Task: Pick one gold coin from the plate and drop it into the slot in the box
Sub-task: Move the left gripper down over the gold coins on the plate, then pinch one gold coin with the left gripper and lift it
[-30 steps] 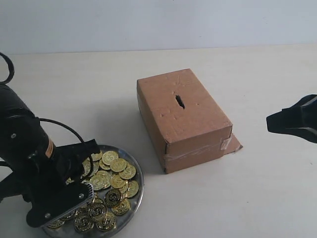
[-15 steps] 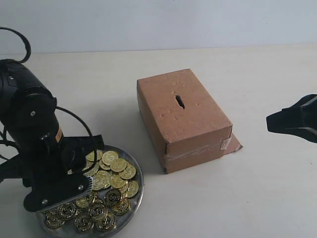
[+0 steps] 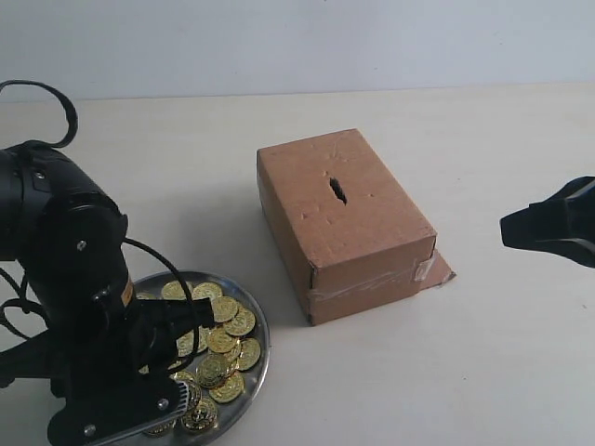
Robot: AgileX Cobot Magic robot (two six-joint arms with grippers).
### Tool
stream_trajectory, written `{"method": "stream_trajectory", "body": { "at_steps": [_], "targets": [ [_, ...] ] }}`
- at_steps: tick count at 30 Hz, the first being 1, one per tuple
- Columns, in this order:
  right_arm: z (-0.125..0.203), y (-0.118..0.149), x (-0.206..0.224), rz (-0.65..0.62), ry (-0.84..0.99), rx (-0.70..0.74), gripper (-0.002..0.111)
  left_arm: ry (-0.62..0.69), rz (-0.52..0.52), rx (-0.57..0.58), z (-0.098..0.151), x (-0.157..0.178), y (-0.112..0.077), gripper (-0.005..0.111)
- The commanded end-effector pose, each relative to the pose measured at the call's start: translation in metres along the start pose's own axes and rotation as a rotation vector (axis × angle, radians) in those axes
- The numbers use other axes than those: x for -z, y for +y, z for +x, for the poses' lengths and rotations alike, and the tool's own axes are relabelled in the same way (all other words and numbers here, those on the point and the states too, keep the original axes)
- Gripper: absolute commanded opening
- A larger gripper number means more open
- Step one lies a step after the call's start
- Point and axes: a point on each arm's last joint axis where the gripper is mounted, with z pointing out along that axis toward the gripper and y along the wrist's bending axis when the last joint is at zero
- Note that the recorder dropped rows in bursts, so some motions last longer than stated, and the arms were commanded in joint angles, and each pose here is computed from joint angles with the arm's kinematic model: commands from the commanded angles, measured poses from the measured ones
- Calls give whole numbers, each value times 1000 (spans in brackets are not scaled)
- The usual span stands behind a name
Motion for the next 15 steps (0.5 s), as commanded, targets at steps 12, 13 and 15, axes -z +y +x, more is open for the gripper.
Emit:
{"method": "stream_trajectory", "body": {
  "at_steps": [12,13,15],
  "targets": [
    [-3,2,3,-7,-24,5,0,-40,72,37,-8,-7,-10,52],
    [-3,2,3,-7,-24,5,0,-37,71,33,-8,-8,-10,52],
    [-3,2,3,-7,-24,5,0,-38,71,33,-8,-9,-10,52]
  ]
}}
